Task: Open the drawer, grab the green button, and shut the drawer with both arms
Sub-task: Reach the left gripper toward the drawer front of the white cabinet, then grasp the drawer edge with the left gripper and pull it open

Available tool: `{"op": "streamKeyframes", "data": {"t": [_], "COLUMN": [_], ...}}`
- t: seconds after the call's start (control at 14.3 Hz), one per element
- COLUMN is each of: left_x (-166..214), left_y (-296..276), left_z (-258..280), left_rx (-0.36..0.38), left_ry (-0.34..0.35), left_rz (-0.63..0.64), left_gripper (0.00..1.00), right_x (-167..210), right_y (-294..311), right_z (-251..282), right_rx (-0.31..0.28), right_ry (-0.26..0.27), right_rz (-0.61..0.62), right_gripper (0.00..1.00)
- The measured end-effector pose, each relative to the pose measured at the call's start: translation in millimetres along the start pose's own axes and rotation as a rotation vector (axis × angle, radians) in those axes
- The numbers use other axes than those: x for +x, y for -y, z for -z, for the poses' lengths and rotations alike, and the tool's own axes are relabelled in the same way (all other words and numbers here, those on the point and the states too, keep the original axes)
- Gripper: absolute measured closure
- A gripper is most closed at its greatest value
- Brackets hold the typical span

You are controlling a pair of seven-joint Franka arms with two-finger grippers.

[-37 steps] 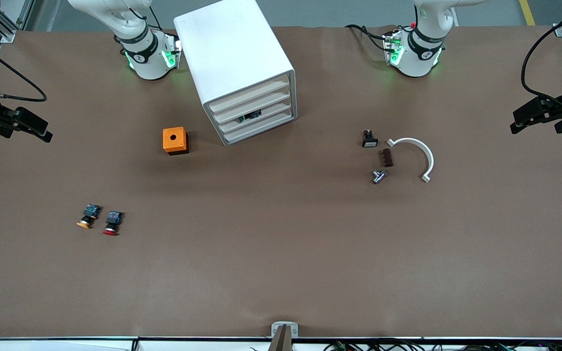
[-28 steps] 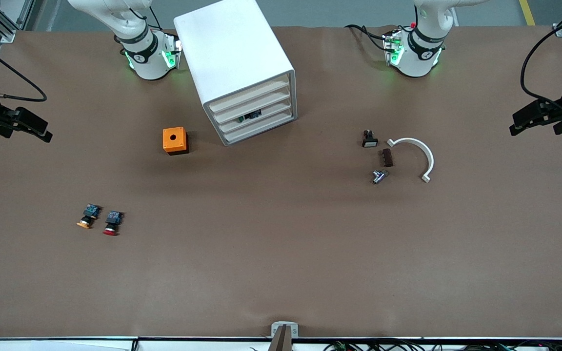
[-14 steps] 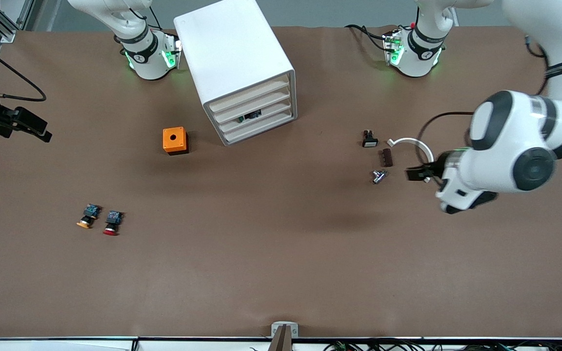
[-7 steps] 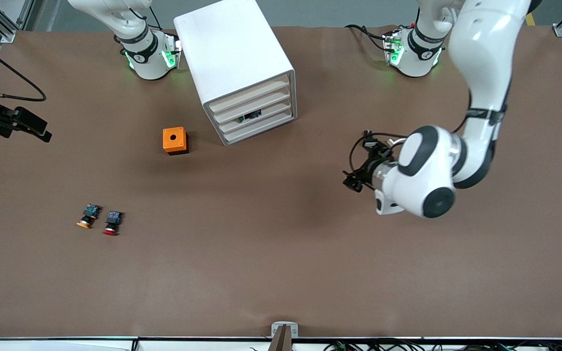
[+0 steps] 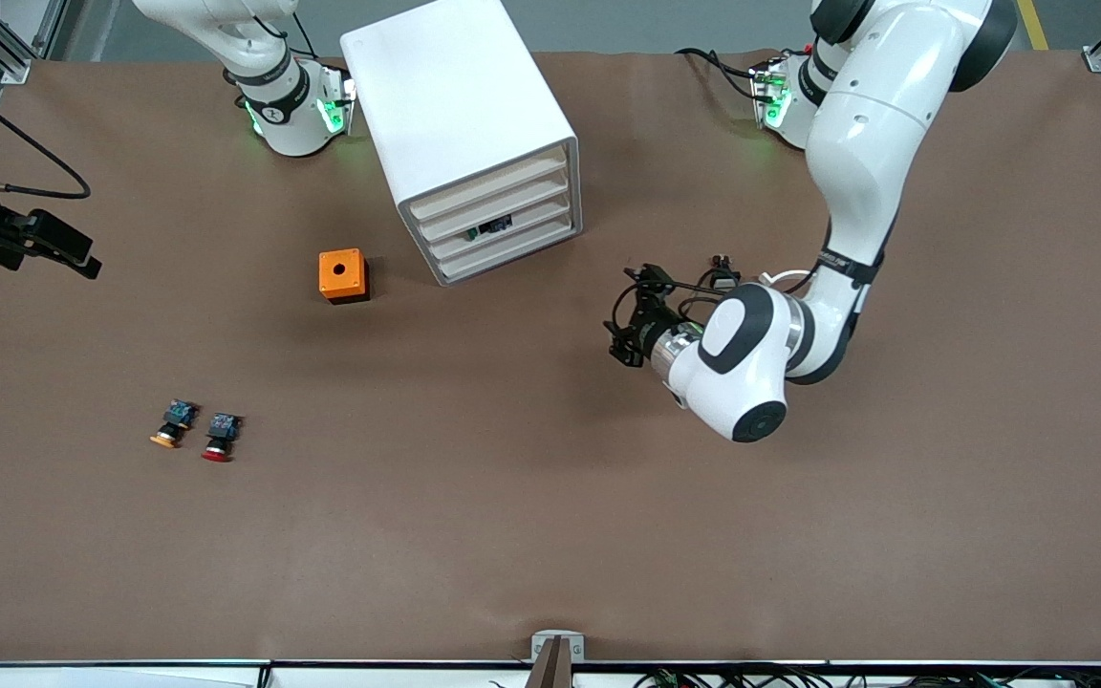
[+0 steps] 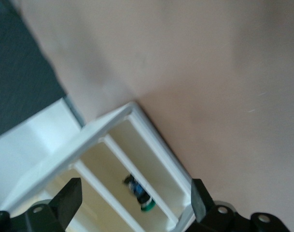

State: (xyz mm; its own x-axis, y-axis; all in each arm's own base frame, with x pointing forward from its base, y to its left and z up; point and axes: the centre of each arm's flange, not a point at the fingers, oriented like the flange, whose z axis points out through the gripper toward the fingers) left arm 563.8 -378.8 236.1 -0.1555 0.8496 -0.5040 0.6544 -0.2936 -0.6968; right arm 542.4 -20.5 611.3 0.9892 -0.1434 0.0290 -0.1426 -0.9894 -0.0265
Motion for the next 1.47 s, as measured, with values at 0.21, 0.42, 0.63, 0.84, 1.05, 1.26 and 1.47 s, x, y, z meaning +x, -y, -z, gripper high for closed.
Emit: {"op": "streamKeyframes", "data": {"t": [0.21,0.42,0.63,0.84,1.05,1.26,1.47], "left_x": [-8.5,-7.9,4.4,9.3,14.8,14.1,10.7], "left_y": [-6.0,-16.5,-31.4,-40.4,-40.2,-34.1,-29.7], "left_z": [-28.9,-66.9,-116.5,-156.6,-176.6,-197.5,-212.4], "left_rx": [0.097,0.195,0.311,0.371,0.421,0.468,0.486], "left_ry": [0.084,0.102,0.1,0.097,0.075,0.042,0.019], "left_rz": [0.125,0.287,0.373,0.403,0.416,0.419,0.42], "left_gripper": [0.0,0.0,0.02,0.31,0.43,0.42,0.43], "right_x": [0.0,0.0,0.0,0.0,0.0,0.0,0.0], "right_y": [0.0,0.0,0.0,0.0,0.0,-0.1,-0.4], "right_z": [0.0,0.0,0.0,0.0,0.0,0.0,0.0], "right_rx": [0.0,0.0,0.0,0.0,0.0,0.0,0.0], "right_ry": [0.0,0.0,0.0,0.0,0.0,0.0,0.0], "right_rz": [0.0,0.0,0.0,0.0,0.0,0.0,-0.001], "right_gripper": [0.0,0.0,0.0,0.0,0.0,0.0,0.0]}}
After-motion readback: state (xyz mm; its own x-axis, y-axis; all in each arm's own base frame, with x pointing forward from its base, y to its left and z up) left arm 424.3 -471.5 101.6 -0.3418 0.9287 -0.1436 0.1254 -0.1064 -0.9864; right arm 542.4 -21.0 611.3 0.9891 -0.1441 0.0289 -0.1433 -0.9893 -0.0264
